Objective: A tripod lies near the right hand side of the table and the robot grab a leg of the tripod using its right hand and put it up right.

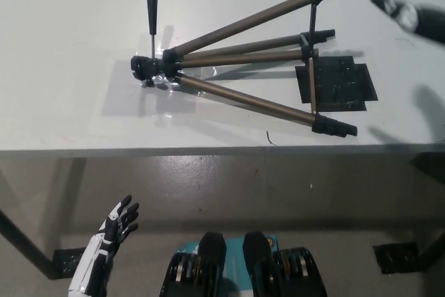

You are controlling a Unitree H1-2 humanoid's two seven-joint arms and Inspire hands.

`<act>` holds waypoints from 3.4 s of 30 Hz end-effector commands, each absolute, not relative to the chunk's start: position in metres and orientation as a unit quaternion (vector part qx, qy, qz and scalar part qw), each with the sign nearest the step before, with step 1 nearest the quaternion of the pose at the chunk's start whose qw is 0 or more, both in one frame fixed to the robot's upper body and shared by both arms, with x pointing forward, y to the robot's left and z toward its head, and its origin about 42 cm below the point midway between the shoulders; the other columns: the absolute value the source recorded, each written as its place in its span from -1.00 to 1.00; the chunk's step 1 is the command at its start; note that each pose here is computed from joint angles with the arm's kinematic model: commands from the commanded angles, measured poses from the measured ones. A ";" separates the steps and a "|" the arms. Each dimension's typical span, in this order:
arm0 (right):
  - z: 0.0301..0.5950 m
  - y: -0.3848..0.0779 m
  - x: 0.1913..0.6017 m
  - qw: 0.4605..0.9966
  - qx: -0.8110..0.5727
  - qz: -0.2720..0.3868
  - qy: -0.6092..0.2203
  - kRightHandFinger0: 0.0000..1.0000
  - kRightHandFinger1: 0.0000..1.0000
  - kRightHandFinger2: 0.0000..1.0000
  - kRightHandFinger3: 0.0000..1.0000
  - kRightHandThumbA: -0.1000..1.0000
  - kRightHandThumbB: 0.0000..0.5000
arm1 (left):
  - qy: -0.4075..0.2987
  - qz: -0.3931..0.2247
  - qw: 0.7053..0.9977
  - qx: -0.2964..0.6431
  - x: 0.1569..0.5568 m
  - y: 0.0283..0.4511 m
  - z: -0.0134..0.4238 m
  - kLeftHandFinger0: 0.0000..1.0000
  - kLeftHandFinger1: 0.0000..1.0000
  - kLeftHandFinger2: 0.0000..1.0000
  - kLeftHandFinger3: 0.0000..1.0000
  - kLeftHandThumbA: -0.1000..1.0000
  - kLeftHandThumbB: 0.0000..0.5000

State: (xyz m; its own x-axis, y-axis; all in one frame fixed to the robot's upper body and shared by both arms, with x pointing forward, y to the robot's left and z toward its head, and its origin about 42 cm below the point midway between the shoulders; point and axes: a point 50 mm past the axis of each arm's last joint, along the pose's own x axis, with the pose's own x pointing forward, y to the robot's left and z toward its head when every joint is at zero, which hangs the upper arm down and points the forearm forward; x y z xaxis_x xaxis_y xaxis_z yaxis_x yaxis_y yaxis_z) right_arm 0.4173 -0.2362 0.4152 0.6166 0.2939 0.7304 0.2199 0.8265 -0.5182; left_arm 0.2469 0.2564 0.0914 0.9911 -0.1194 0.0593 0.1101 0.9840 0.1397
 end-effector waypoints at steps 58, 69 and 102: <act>0.360 -0.109 0.597 0.583 -0.797 0.159 -0.006 0.55 0.79 1.00 1.00 -0.18 0.64 | -0.060 -0.098 0.990 0.086 0.244 0.257 0.101 1.00 1.00 1.00 1.00 1.00 0.25; 0.355 -0.121 0.591 0.477 -0.838 0.050 -0.260 -1.00 -0.78 0.02 -0.55 -0.93 0.11 | -0.064 -0.104 0.989 0.086 0.246 0.256 0.102 1.00 1.00 1.00 1.00 1.00 0.22; 0.487 -0.158 0.597 0.960 -0.088 -0.126 -0.235 -1.00 -0.63 0.24 0.28 -1.00 -0.65 | -0.052 -0.116 0.988 0.087 0.240 0.255 0.093 1.00 1.00 1.00 1.00 1.00 0.18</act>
